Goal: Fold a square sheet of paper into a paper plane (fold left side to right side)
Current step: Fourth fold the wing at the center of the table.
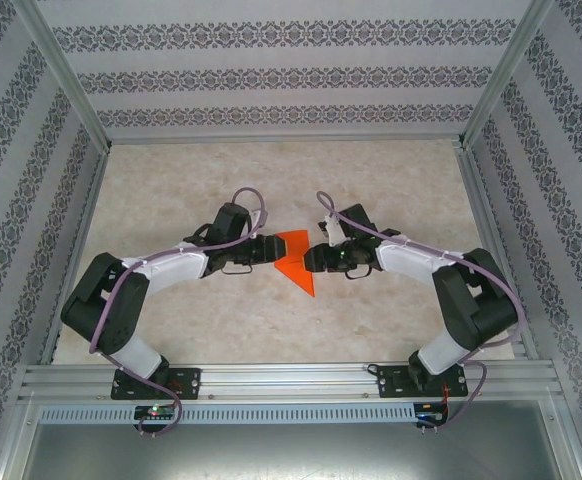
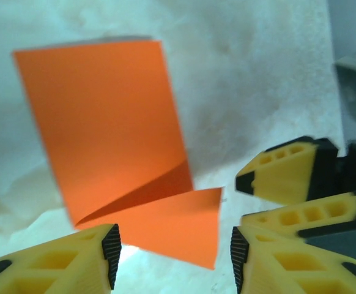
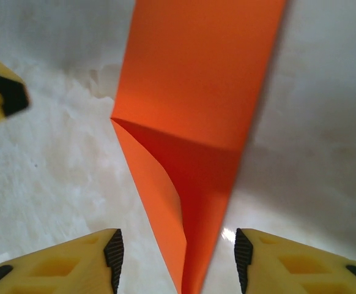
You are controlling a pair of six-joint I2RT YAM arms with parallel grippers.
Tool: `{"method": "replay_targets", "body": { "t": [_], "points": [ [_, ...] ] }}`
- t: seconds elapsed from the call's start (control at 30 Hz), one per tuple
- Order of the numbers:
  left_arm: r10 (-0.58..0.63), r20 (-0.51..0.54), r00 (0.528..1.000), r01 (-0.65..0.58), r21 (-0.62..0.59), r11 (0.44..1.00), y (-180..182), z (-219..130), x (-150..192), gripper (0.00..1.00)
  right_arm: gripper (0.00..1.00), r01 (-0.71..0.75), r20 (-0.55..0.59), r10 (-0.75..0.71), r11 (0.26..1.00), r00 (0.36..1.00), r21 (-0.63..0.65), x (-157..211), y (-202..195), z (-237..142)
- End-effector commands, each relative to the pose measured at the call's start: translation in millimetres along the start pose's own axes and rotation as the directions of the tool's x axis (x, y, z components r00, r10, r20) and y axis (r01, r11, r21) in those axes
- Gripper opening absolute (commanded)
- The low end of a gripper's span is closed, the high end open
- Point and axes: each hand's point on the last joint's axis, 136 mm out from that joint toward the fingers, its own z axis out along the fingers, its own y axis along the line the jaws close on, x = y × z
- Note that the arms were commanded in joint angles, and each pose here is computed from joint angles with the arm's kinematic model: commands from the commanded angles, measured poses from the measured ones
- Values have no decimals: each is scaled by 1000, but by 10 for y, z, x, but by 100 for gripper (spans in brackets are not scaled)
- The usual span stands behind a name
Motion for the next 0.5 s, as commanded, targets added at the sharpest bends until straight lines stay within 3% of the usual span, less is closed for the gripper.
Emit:
{"method": "replay_targets", "body": {
  "t": [0.0, 0.23, 0.33, 0.47],
  "points": [
    [-104, -21, 994, 102, -56, 993, 223, 3, 146, 54, 53, 66, 35, -64, 994, 997, -85, -121, 143, 68],
    [-166, -51, 985, 163, -45, 986, 275, 125, 213, 55, 26, 41, 7, -40, 998, 999, -48, -94, 25, 197],
    [-183, -64, 981, 183, -19, 983, 246, 188, 211, 55, 9, 50, 9, -50, 999, 999, -9, -89, -33, 178],
    [-187, -75, 979, 189, 16, 982, 180, 257, 192, 55, 2, 57, 13, -58, 998, 998, 32, -78, -92, 132]
  ]
}}
